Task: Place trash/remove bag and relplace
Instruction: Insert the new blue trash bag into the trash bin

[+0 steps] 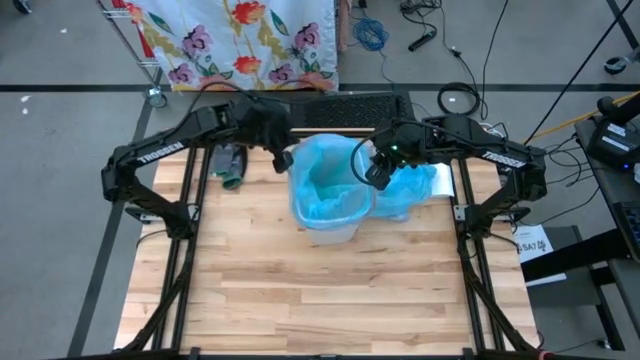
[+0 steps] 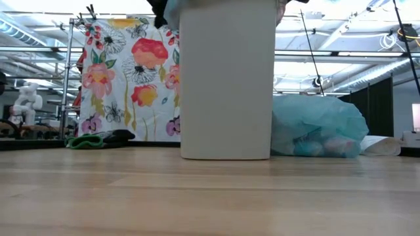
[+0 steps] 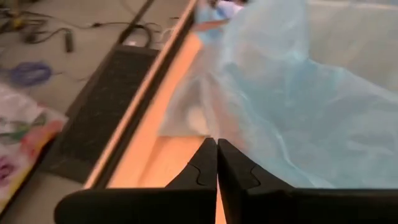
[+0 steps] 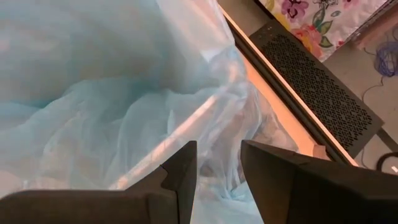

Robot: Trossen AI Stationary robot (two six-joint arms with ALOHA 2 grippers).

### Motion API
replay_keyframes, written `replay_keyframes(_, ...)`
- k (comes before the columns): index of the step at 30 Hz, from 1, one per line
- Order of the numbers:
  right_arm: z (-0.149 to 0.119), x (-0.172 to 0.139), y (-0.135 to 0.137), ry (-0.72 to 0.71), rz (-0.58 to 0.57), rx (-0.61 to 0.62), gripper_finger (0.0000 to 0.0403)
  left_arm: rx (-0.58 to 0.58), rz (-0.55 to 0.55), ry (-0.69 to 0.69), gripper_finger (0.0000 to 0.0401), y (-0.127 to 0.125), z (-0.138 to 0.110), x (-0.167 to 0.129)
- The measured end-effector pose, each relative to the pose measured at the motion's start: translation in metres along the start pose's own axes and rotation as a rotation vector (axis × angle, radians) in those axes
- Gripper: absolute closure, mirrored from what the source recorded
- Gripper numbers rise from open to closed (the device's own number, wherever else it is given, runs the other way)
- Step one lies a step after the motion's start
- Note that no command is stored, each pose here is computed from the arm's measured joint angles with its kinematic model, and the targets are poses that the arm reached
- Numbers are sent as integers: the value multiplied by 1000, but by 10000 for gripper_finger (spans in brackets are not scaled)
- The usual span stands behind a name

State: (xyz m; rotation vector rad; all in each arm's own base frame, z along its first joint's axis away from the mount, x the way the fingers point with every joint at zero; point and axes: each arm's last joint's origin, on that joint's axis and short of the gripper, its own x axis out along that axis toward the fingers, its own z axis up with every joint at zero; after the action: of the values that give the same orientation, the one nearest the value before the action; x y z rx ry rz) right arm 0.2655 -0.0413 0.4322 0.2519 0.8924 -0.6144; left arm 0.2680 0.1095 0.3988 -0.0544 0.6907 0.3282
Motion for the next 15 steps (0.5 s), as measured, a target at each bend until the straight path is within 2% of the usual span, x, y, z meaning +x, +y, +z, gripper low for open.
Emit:
replay_keyframes(9,3,0,1,-33,14,12,284,-85,86,92,400,27,-17,5)
replay_keyframes(15,4,0,2,-37,15,13,284,-117,58,142,400,32,-31,18)
